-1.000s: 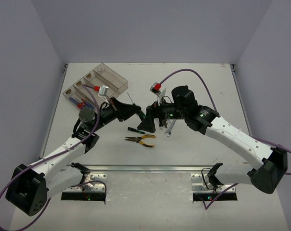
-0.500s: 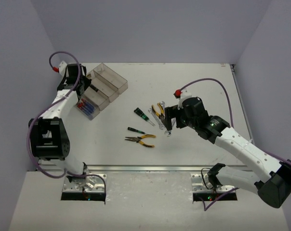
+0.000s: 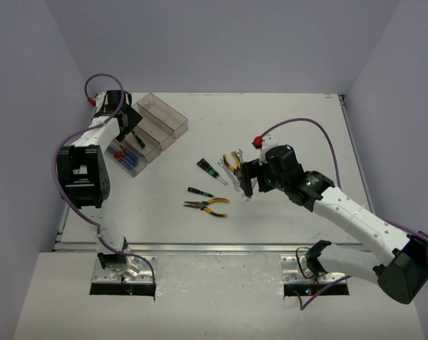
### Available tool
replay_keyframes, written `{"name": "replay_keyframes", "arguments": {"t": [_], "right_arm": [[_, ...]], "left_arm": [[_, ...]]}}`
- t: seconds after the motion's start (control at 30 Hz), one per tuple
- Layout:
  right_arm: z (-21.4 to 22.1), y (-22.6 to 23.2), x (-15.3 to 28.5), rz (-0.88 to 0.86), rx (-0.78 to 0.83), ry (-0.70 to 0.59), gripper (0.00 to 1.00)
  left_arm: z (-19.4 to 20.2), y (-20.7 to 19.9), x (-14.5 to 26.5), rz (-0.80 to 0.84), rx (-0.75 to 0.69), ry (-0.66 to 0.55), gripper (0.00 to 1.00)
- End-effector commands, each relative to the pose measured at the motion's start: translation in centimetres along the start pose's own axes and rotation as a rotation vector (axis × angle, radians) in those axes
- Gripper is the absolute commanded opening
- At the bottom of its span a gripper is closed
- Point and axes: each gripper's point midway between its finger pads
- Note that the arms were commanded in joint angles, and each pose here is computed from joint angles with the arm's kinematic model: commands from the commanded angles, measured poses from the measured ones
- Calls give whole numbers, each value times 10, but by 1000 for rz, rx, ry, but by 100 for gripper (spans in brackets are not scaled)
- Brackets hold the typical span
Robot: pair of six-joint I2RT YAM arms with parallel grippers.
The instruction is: Sort the tools into containers
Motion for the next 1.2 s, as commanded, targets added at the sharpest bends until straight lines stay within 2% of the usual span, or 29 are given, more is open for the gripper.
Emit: {"name": "replay_keyframes", "arguments": {"t": [0.0,0.07,0.1,0.13,0.17,0.27,0.33,0.5,0.63,0.77,0.97,1.07,1.17], "right_arm": [[-8,2,-7,-15,18,-23,99],[-5,11,-13,-68,46,0,99],[-4,16,-16,-96,57,10,99],[2,20,-23,-113,66,41,99],[1,30,-26,-169,77,59,99],[7,47,-47,-228,110,135,96],[12,56,-64,-236,169,175,90],[17,85,-117,-227,359,276,73],[22,99,-158,-224,442,348,65],[23,111,-177,-249,457,379,54],[41,114,-194,-262,480,434,49],[52,111,-201,-256,499,463,37],[57,104,-208,-225,518,473,17]], "left_arm": [[-28,-25,33,87,42,-50,79],[-33,-28,52,121,49,-56,86],[-42,-35,77,181,54,-71,89],[-44,-38,93,217,41,-77,98],[-38,-35,105,240,29,-69,100],[-28,-41,180,435,-31,-100,100],[-5,-31,227,564,-93,-97,100],[42,-2,285,745,-277,-105,100],[54,24,298,763,-344,-153,100],[74,42,275,725,-389,-136,100],[79,39,274,740,-396,-110,100],[80,40,277,754,-397,-114,100],[78,40,280,759,-390,-130,100]]}}
Point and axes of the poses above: each gripper's point midway between its finger pads, its own x axis back along the fingers, its own y axis along the line the jaws close on, z = x × y, and after that the axes turned 2 degrees about x, right-handed
